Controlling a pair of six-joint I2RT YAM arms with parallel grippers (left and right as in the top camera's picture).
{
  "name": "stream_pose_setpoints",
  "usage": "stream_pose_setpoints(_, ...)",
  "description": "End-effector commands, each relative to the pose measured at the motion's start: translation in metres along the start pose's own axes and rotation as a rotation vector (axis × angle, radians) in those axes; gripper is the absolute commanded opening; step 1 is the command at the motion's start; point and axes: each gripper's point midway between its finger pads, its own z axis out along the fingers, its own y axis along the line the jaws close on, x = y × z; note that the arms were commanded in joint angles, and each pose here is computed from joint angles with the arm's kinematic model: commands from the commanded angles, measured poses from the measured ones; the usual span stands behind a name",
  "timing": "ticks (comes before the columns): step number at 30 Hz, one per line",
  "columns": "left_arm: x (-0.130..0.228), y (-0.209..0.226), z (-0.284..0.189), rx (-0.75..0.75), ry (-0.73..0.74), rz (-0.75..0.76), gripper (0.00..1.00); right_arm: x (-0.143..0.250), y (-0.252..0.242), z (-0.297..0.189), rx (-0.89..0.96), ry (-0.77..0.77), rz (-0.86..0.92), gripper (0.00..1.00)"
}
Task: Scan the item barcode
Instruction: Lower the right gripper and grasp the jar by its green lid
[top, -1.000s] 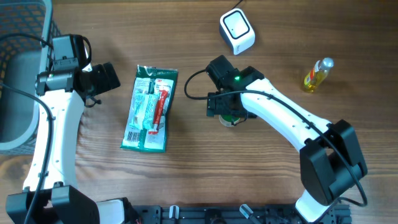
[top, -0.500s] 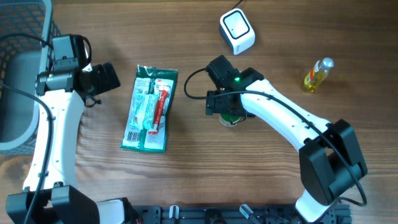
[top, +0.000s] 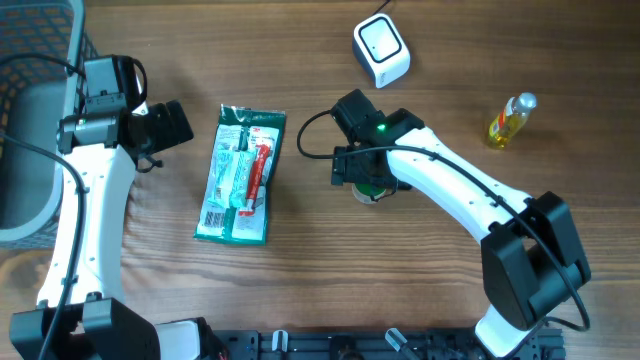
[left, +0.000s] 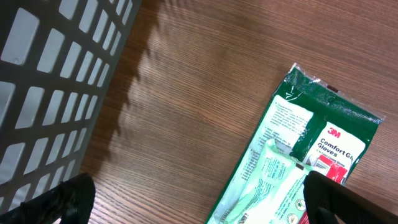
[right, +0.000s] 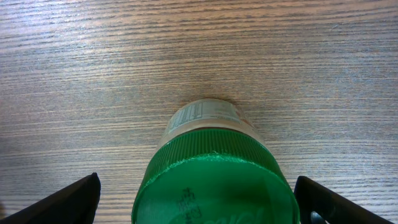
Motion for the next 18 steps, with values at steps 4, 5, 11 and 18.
stream_pose_setpoints(4, -0.001, 0.002, 0.001, -0.010, -0.002, -0.012, 1.00, 0.001, -0.005, 0.008, 0.028, 0.006, 0.020, 1.00)
stream_pose_setpoints(5, -0.001, 0.002, 0.001, -0.010, -0.002, -0.012, 1.00, 0.001, -0.005, 0.008, 0.028, 0.006, 0.019, 1.00)
stream_pose_setpoints(11, -0.001, 0.002, 0.001, -0.010, -0.002, -0.012, 1.00, 0.000, -0.004, 0.008, 0.025, 0.003, 0.020, 1.00)
stream_pose_setpoints(18, -0.001, 0.002, 0.001, -0.010, -0.002, -0.012, 1.00, -0.013, 0.006, 0.008, -0.017, -0.051, 0.023, 1.00)
